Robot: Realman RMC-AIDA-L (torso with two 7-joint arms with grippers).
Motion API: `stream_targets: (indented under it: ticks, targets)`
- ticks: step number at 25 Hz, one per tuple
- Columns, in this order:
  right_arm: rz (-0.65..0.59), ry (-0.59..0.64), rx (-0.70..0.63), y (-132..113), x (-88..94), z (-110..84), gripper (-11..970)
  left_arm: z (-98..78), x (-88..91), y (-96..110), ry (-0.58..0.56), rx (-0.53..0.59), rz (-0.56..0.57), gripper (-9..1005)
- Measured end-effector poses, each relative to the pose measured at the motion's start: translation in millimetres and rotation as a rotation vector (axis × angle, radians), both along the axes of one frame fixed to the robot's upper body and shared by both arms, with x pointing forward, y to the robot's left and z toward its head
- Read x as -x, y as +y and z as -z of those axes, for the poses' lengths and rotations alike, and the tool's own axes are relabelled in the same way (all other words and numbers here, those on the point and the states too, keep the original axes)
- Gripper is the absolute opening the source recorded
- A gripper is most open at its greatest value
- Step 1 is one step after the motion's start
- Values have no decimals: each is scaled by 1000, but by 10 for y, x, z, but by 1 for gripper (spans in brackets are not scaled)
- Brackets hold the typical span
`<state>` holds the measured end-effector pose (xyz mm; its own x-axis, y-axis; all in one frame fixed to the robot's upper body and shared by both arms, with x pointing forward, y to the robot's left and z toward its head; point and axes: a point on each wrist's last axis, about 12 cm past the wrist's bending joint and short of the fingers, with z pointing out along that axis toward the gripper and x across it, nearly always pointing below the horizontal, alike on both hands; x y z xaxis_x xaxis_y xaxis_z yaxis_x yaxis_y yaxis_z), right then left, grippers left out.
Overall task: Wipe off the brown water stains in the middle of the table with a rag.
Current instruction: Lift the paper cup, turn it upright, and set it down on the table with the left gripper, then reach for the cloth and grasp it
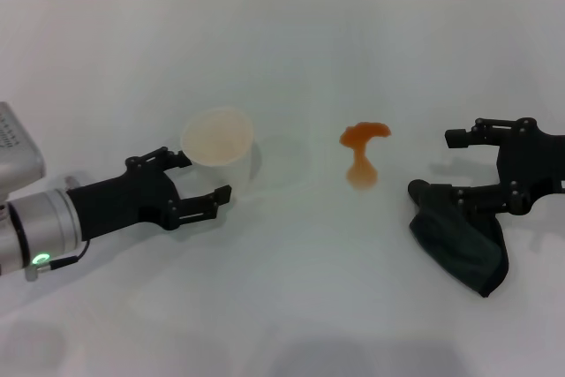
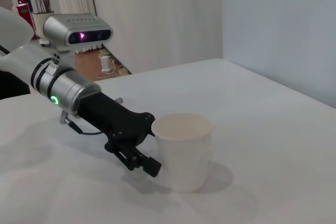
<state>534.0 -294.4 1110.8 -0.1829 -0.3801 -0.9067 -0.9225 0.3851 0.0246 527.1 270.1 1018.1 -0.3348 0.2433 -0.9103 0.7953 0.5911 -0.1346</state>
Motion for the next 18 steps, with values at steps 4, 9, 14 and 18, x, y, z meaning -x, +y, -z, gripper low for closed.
stream_targets:
  ticks: [4, 9, 14, 18]
  targets:
    - [1, -1, 1, 0, -2, -1, 826, -10, 33, 61, -8, 1, -6, 868]
    - [1, 0, 0, 0, -3, 0, 825, -27, 35, 131, -18, -10, -21, 867]
    - [4, 0, 1, -1, -5, 4, 826, -102, 87, 218, -39, 22, -6, 867]
    - [5, -2, 2, -1, -9, 1, 826, -195, 161, 317, -23, 72, 5, 867]
